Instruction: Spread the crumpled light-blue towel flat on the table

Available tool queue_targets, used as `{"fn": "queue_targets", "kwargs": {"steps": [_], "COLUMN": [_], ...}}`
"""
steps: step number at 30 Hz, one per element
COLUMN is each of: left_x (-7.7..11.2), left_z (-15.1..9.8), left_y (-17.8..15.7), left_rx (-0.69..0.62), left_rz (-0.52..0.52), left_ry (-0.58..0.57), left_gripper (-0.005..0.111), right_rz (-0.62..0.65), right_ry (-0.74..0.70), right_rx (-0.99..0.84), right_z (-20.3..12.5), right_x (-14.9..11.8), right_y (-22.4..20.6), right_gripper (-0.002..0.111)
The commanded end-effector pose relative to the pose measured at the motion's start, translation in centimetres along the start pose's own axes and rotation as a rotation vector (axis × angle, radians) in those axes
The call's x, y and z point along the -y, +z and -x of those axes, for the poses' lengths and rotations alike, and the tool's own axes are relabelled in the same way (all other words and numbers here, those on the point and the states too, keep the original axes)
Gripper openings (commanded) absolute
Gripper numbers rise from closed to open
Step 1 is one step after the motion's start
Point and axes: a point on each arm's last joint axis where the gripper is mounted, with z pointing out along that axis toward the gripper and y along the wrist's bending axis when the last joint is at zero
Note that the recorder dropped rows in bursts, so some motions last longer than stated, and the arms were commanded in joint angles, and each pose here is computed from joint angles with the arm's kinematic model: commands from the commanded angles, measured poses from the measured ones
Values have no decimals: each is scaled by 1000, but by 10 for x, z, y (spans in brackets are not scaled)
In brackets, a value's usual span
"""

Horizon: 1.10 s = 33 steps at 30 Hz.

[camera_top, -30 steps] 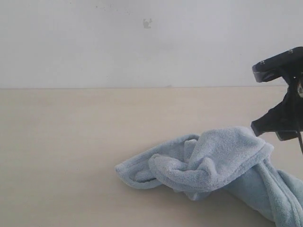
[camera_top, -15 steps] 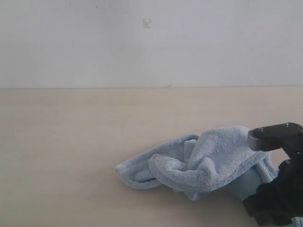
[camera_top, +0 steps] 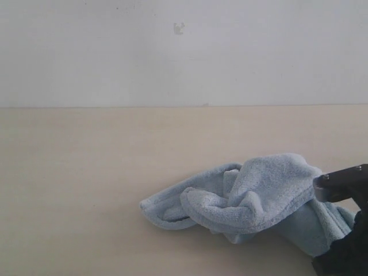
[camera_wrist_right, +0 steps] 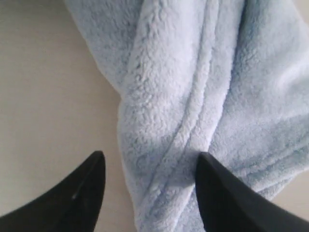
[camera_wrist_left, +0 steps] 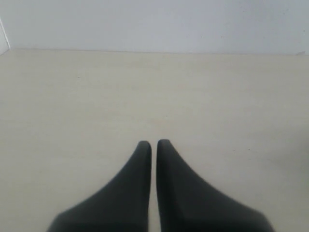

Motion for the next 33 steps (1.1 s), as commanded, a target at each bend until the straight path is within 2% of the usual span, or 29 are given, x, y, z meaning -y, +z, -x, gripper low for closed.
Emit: {"fn": "queue_targets", "kwargs": {"steps": [1, 4, 6, 7, 9, 10, 13, 17, 21, 23, 28, 33], "left_x": [0, 0, 0, 0, 0, 0, 0, 0, 0, 0, 0, 0], "left_z": [-1, -1, -1, -1, -1, -1, -1, -1, -1, -1, -1, -1], "left_y": [0, 0, 0, 0, 0, 0, 0, 0, 0, 0, 0, 0], "left_rx": [1, 1, 1, 1, 1, 1, 1, 1, 1, 1, 1, 1], "left_rz": [5, 5, 5, 5, 5, 5, 5, 5, 5, 5, 5, 5], "left_ry": [6, 6, 6, 6, 6, 6, 6, 6, 6, 6, 6, 6], "left_gripper": [4, 4, 4, 4, 4, 4, 4, 4, 4, 4, 4, 4], "right_rz": [-37, -32, -25, -23, -20, -18, -2, 15, -86, -114, -155, -129], "right_ry": [-17, -23, -18, -18, -19, -23, -28, -32, -136, -113, -129, -158], "right_rx": [-138, -138, -130, -122, -100, -83, 17, 238, 503, 595, 616, 589], "right_z": [-3, 0, 1, 1, 4, 6, 12, 17, 20, 20, 20, 11], "right_x": [1, -1, -2, -2, -2, -2, -2, 1, 13, 17, 20, 16], "right_y": [21, 30, 31, 30, 27, 24, 11, -23, -66, -79, -78, -58], "right_gripper": [54, 54, 48, 40, 18, 1, 0, 0, 0, 0, 0, 0]}}
